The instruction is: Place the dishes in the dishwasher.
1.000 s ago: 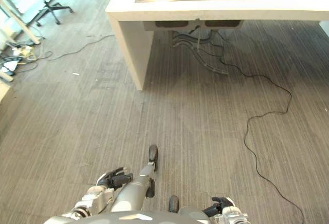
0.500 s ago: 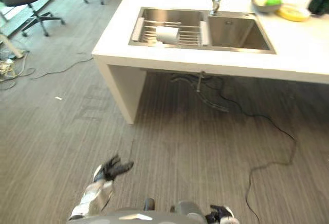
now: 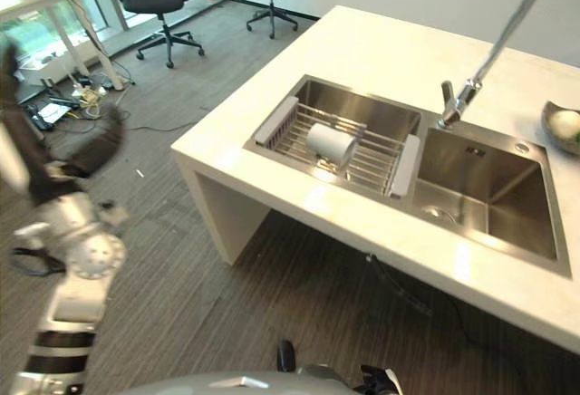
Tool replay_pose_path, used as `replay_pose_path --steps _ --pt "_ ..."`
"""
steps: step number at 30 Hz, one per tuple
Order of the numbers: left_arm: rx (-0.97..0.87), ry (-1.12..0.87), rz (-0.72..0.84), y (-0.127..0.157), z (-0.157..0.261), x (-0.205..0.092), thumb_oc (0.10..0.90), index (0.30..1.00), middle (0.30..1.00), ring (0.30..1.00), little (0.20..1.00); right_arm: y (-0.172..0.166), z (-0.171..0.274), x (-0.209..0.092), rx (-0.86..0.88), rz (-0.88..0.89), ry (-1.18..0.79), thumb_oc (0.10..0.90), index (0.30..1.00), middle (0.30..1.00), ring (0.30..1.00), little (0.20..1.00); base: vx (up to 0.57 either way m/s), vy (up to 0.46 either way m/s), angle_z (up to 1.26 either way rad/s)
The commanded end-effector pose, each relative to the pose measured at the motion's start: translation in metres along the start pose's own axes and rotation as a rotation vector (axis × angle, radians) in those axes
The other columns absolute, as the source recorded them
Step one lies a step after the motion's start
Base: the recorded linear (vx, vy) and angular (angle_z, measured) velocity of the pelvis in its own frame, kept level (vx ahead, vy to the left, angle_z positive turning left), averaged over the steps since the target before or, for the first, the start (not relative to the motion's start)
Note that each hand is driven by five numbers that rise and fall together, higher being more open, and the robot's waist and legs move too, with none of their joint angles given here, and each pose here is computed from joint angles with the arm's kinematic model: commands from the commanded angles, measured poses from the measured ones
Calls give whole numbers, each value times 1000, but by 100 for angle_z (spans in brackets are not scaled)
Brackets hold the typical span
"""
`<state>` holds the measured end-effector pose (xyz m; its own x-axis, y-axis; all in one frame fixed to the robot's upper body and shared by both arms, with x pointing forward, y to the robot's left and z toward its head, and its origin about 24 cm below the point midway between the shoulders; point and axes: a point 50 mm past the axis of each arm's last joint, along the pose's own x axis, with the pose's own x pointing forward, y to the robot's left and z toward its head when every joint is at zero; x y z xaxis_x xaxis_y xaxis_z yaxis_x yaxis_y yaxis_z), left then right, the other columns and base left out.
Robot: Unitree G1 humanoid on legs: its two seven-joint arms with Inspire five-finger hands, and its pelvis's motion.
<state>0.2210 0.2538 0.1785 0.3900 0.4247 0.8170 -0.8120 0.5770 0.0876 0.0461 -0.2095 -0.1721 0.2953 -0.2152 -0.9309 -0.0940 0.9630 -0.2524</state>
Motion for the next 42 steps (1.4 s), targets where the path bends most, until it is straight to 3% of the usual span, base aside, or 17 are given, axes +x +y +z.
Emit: replay_pose_path --steps 1,4,5,6,7,14,15,20,37,42 --pt "7 -201 -193 -22 15 13 800 900 900 900 900 -9 44 7 -2 1 -125 800 900 900 900 900 56 -58 40" --pt "-10 -287 -452 -41 26 7 800 900 900 900 900 -12 52 8 -40 18 -140 800 900 900 900 900 89 -22 26" --pt "-67 -351 -621 -54 40 6 800 900 900 900 900 -17 57 8 -29 21 -148 800 900 900 900 900 140 75 7" --pt "-67 -351 -621 -54 40 6 800 900 900 900 900 -17 57 8 -29 21 -148 800 900 900 900 900 222 125 -14" --pt "-84 -374 -725 -63 45 0 800 900 900 900 900 -10 55 8 -63 47 -133 800 900 900 900 900 121 46 -44" --pt "-128 -490 -959 -88 67 -5 800 900 900 900 900 -14 57 8 -46 68 -136 800 900 900 900 900 98 91 -67" --pt "-76 -582 -999 -95 77 4 800 900 900 900 900 -12 58 8 -26 79 -141 800 900 900 900 900 101 117 -75" --pt "-87 -577 -1152 -111 82 4 800 900 900 900 900 -9 55 8 -48 116 -116 800 900 900 900 900 73 114 -55" --pt "-125 -443 -1291 -146 82 -5 800 900 900 900 900 -1 28 6 -62 167 -5 800 900 900 900 900 26 17 -29" --pt "-27 -429 -1338 -159 71 -10 800 900 900 900 900 -4 32 7 -57 159 -12 800 900 900 900 900 -10 -31 -7"
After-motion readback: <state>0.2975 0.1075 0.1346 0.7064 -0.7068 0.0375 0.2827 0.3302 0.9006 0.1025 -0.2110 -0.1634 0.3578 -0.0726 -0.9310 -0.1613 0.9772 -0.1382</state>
